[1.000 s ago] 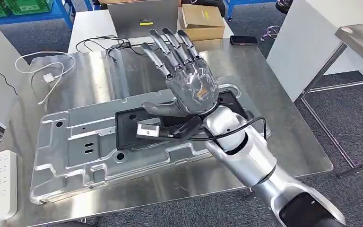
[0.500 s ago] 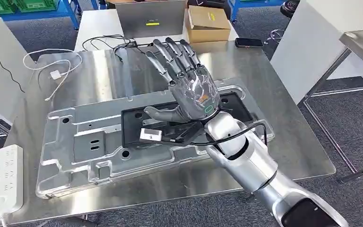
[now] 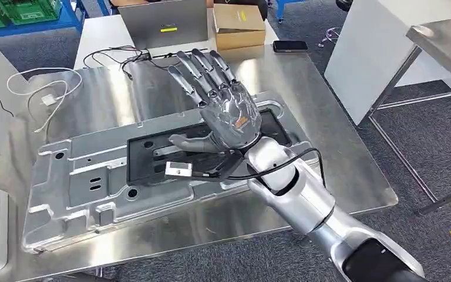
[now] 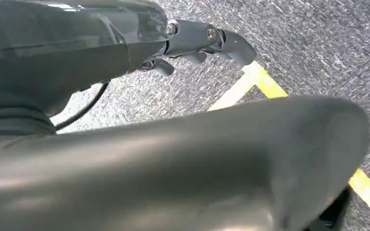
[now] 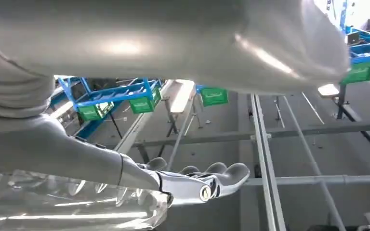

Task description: Take the parts from the cabinet and place them on the table.

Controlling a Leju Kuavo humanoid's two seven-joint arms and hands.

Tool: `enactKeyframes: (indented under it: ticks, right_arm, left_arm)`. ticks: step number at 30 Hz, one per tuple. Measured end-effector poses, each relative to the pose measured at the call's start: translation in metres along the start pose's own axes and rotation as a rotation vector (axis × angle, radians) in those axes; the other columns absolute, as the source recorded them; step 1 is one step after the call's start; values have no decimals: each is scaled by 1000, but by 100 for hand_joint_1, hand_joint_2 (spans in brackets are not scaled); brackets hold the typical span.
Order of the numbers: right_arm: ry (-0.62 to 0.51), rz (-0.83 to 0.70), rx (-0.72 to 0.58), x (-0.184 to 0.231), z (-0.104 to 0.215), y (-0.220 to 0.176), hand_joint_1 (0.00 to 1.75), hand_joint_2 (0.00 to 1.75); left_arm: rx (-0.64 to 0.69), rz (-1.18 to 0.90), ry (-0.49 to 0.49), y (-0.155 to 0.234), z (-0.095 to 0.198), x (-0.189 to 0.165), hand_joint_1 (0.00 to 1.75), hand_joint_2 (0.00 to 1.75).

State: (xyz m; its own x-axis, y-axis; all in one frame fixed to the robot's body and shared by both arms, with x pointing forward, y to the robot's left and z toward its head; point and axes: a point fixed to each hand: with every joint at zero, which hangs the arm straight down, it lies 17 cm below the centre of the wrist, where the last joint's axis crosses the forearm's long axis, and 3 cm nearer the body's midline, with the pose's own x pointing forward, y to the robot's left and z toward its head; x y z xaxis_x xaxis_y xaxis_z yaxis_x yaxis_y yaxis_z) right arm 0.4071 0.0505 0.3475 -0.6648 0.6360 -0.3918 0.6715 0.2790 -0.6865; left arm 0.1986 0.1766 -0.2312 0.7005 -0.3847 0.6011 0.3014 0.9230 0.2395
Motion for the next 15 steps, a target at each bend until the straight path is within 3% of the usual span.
enactKeyframes:
  ticks: [15]
  right_arm:
    - [-1, -11, 12, -2, 4, 3, 0, 0]
  left_arm:
    - [11, 5, -1, 1, 0, 0, 0, 0]
